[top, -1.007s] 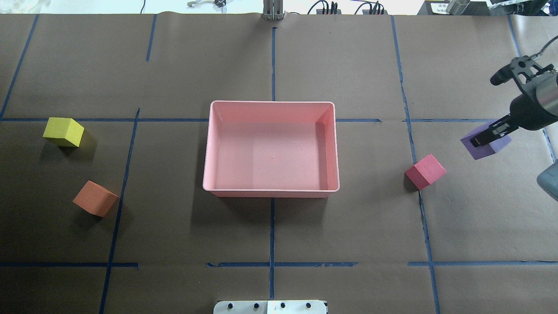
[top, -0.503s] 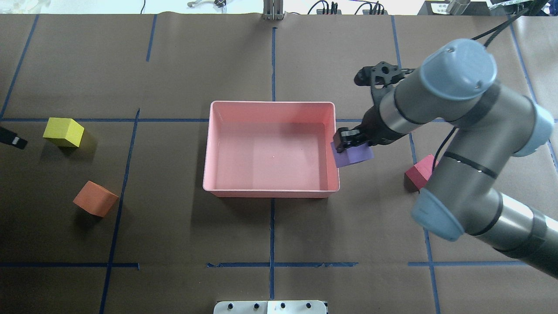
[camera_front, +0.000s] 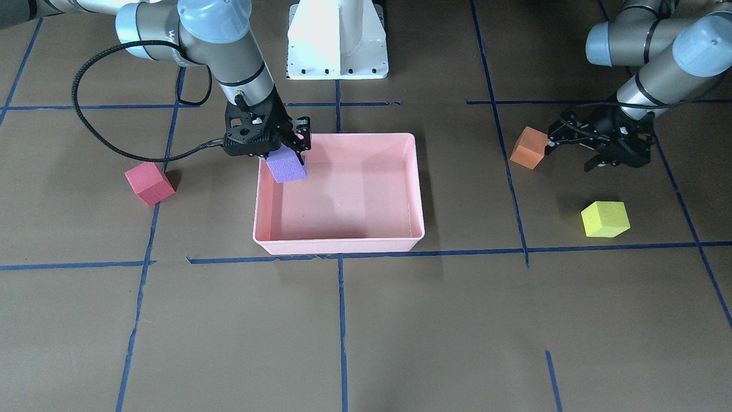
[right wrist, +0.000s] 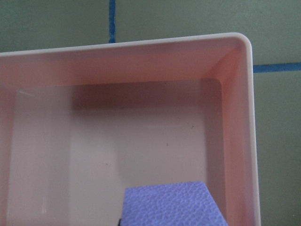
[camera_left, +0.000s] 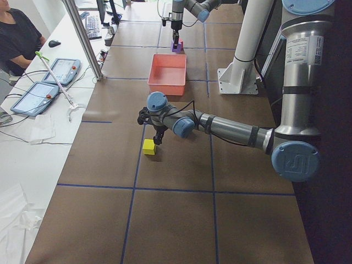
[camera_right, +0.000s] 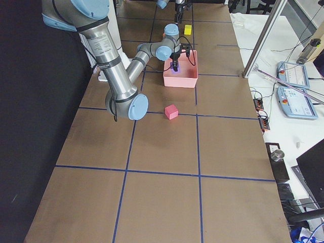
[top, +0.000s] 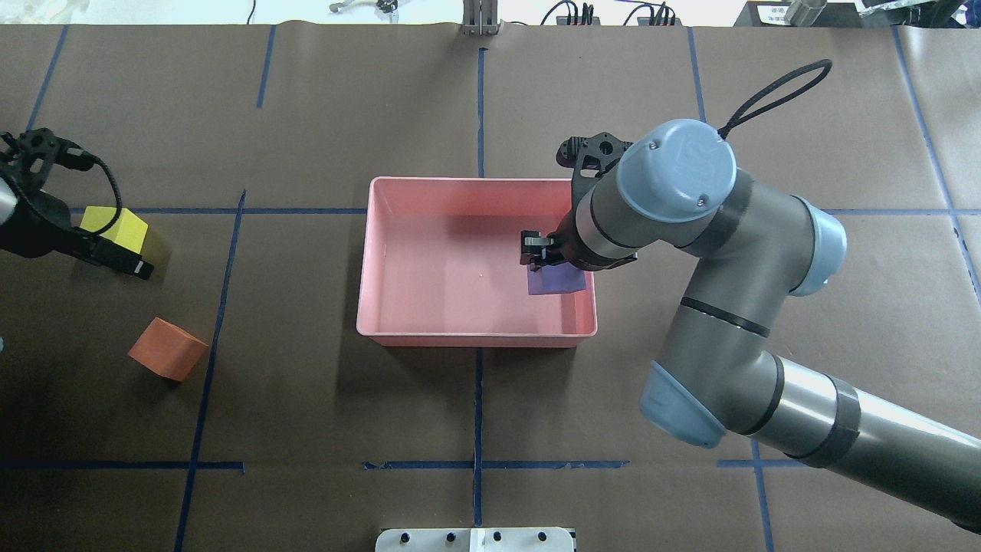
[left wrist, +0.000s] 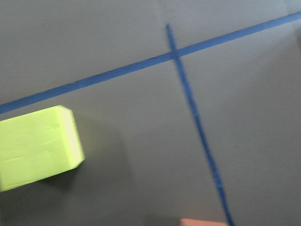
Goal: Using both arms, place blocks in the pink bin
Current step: 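Drop the purple cube into the pink bin while the left gripper reaches out, then grasp the orange cube with the left gripper while the right moves out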
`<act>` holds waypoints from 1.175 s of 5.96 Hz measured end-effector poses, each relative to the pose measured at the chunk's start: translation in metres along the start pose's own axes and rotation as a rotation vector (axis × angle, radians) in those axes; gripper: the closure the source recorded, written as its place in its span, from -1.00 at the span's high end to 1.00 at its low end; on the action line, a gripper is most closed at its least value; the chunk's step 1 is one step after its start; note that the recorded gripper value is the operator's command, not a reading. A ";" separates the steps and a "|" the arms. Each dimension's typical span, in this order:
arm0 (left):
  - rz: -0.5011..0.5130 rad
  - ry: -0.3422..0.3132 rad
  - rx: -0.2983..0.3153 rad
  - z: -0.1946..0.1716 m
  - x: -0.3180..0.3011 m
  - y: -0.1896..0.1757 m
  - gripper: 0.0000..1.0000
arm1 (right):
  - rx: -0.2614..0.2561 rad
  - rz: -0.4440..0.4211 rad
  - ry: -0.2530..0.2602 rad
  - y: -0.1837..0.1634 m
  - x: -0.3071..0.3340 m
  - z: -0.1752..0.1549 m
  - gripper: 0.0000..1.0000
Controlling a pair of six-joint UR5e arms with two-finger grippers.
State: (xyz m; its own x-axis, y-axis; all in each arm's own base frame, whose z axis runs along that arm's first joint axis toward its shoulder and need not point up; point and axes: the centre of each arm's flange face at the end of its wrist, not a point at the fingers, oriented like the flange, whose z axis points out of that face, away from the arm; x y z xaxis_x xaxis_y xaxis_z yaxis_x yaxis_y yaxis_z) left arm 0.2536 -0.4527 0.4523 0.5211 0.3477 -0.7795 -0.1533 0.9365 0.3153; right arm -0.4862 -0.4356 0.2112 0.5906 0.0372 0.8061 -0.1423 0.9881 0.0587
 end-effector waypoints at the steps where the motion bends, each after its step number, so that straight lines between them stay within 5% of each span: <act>1: 0.010 -0.017 0.004 0.013 0.020 0.005 1.00 | -0.004 0.014 0.017 -0.002 -0.005 0.012 1.00; 4: 0.050 -0.103 -0.001 0.043 0.043 0.042 1.00 | 0.019 0.003 -0.051 0.001 -0.025 -0.032 1.00; 7: 0.070 -0.139 -0.041 0.065 0.047 0.069 1.00 | 0.001 0.053 -0.055 -0.009 0.018 -0.097 1.00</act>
State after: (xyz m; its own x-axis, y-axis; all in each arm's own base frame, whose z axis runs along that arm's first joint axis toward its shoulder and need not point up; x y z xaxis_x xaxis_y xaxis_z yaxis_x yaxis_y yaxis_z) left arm 0.3224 -0.3744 0.4727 0.6188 0.4054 -0.6728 -0.2259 0.9122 0.3419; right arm -0.3972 -0.4298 0.1681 0.5378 0.0811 0.8391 -0.1727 0.9849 0.0155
